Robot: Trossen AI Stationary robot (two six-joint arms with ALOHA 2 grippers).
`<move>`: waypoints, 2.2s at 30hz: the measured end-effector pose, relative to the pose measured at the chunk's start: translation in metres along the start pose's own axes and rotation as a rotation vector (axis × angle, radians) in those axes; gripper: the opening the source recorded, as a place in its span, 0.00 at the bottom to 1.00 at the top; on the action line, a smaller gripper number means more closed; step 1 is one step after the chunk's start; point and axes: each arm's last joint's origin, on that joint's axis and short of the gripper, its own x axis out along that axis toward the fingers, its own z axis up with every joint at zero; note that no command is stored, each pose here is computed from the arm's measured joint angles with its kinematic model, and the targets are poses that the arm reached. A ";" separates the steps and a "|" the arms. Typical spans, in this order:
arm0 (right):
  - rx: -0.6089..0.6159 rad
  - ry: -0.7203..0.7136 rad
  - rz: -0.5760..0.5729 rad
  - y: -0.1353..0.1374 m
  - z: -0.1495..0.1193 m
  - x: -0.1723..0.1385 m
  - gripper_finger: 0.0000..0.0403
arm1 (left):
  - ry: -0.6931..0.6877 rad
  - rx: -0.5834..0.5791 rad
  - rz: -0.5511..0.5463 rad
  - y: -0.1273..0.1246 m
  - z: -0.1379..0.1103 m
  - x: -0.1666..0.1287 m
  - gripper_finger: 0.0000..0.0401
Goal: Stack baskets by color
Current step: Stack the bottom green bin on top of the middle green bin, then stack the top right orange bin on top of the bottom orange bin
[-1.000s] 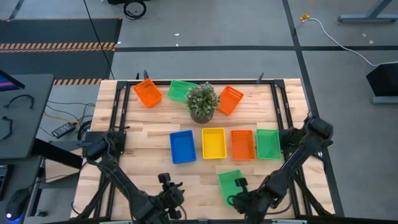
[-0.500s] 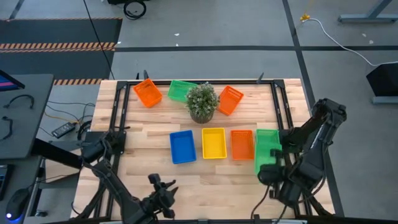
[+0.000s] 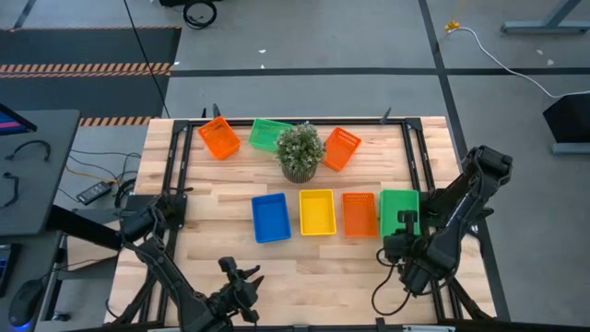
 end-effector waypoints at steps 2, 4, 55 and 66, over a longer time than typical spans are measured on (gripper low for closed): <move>-0.019 -0.001 0.025 0.004 -0.002 0.004 0.03 | 0.001 -0.002 0.003 0.000 0.001 0.001 0.31; -0.015 0.001 0.016 0.005 -0.006 0.006 0.04 | 0.000 -0.004 0.008 0.001 0.002 0.003 0.31; 0.493 -0.349 -0.096 -0.085 0.050 0.063 0.12 | 0.110 0.037 0.035 0.039 -0.039 0.040 0.06; 0.472 -0.470 0.073 -0.221 0.102 0.125 0.31 | -0.191 -0.306 -0.260 0.098 -0.053 0.047 0.01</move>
